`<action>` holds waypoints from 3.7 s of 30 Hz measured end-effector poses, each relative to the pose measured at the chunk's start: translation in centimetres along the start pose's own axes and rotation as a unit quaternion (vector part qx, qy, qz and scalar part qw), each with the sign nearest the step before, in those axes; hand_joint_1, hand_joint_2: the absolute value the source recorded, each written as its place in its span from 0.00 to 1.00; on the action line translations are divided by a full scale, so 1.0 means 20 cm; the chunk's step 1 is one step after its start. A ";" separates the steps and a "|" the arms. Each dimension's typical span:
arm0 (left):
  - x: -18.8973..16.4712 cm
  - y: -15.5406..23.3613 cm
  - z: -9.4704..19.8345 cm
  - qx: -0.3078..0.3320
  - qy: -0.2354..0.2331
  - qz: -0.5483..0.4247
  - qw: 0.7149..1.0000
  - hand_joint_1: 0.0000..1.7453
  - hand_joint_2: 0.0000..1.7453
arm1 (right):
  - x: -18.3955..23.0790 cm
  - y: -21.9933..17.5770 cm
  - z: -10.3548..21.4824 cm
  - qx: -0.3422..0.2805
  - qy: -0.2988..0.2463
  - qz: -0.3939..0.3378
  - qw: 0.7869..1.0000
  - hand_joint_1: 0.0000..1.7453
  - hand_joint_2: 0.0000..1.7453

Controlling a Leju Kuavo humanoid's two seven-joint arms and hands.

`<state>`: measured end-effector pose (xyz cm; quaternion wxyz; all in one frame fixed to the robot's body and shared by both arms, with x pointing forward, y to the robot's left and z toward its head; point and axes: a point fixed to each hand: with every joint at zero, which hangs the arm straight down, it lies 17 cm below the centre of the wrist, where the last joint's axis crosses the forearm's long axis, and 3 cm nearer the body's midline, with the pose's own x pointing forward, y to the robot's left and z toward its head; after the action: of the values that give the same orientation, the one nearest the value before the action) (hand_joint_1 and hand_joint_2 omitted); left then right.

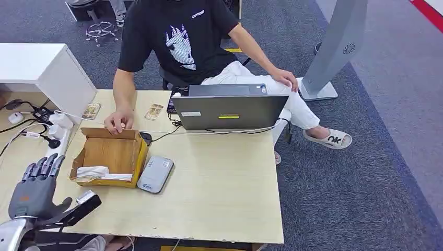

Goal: Pass the card to the sensor for recognition and then transmit it.

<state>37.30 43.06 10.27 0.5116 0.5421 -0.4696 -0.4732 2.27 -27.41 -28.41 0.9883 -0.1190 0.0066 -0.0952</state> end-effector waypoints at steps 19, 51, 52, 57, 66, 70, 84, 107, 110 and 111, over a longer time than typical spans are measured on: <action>0.07 -0.14 -0.03 -0.032 -0.014 0.010 0.999 0.13 1.00 | 0.01 -0.03 -0.01 -0.003 -0.001 0.011 1.000 0.00 1.00; 0.10 -0.16 -0.06 -0.036 -0.023 0.011 0.999 1.00 1.00 | 0.01 -0.04 -0.01 -0.005 -0.003 0.013 1.000 0.00 1.00; 0.10 -0.16 -0.06 -0.036 -0.023 0.011 0.999 1.00 1.00 | 0.02 -0.04 -0.01 -0.005 -0.003 0.013 1.000 0.00 1.00; 0.09 -0.13 -0.08 -0.026 -0.024 0.006 0.999 1.00 1.00 | 0.02 -0.04 -0.01 -0.005 -0.004 0.013 1.000 0.00 1.00; 0.08 -0.02 -0.14 0.007 -0.023 0.010 1.000 1.00 1.00 | 0.02 -0.04 -0.01 -0.006 -0.004 0.013 1.000 0.00 1.00; 0.04 0.27 -0.34 0.076 -0.017 0.013 0.997 1.00 1.00 | 0.03 -0.05 -0.01 -0.008 -0.009 0.020 1.000 0.00 1.00; -0.08 0.74 -0.56 0.166 -0.003 -0.005 0.986 1.00 1.00 | 0.05 -0.06 -0.01 -0.011 -0.017 0.030 0.999 0.00 1.00; -0.09 0.74 -0.56 0.168 -0.003 -0.005 0.986 1.00 1.00 | 0.05 -0.06 -0.01 -0.011 -0.017 0.032 0.999 0.00 1.00; -0.09 0.74 -0.56 0.168 -0.003 -0.005 0.986 1.00 1.00 | 0.05 -0.06 -0.01 -0.011 -0.017 0.032 0.999 0.00 1.00; -0.09 0.74 -0.56 0.168 -0.003 -0.005 0.986 1.00 1.00 | 0.05 -0.06 -0.01 -0.011 -0.017 0.032 0.999 0.00 1.00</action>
<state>47.96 45.48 25.49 0.4093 0.6217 -0.5410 -0.3915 3.09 -28.74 -28.37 0.9895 -0.1309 -0.0059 -0.0613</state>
